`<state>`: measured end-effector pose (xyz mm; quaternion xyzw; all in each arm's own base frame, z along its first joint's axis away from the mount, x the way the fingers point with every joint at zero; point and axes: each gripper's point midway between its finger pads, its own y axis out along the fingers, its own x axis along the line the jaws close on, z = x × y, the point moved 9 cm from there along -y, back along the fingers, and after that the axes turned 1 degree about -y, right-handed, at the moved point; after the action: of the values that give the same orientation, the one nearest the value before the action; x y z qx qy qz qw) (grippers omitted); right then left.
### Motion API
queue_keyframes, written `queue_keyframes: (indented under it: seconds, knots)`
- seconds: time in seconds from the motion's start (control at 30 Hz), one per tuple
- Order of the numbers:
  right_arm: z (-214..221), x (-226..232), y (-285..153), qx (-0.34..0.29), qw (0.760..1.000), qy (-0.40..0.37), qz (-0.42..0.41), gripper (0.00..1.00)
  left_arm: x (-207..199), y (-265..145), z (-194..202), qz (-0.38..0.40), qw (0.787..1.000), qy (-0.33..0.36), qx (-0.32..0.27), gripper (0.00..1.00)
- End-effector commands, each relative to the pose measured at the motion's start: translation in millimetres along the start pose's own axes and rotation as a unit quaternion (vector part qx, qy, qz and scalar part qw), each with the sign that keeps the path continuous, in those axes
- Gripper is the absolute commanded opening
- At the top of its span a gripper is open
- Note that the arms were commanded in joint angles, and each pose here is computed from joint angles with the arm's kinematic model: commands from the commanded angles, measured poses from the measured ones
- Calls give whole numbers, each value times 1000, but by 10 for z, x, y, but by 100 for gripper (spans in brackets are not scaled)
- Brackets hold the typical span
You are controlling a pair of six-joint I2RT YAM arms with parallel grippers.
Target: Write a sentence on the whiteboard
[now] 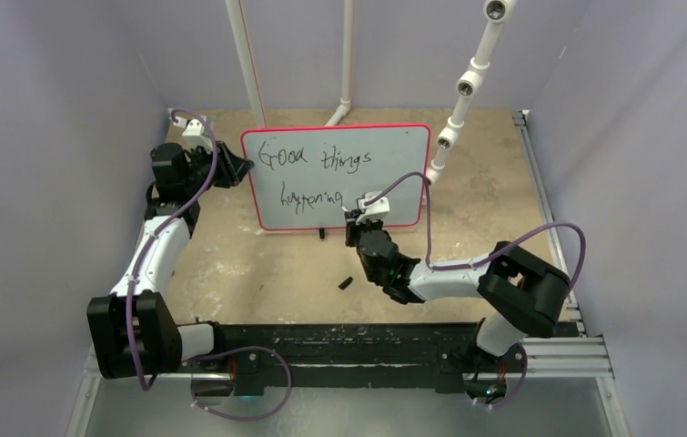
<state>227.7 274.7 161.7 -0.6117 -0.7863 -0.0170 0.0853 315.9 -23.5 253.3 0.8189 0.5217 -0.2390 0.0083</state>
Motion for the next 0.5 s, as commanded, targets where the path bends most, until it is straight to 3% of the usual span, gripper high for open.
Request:
queue_keyframes:
  seconds: [0.0, 0.2, 0.47]
  knots:
    - [226, 10, -27, 33, 999, 1, 4, 0, -39, -27, -38, 11, 1000, 11, -15, 30]
    - [227, 178, 65, 24, 1000, 0, -19, 0, -37, -26, -40, 10, 1000, 12, -16, 30]
    - [-174, 380, 190, -50, 998, 20, -44, 0, -32, -23, -36, 9, 1000, 12, -15, 30]
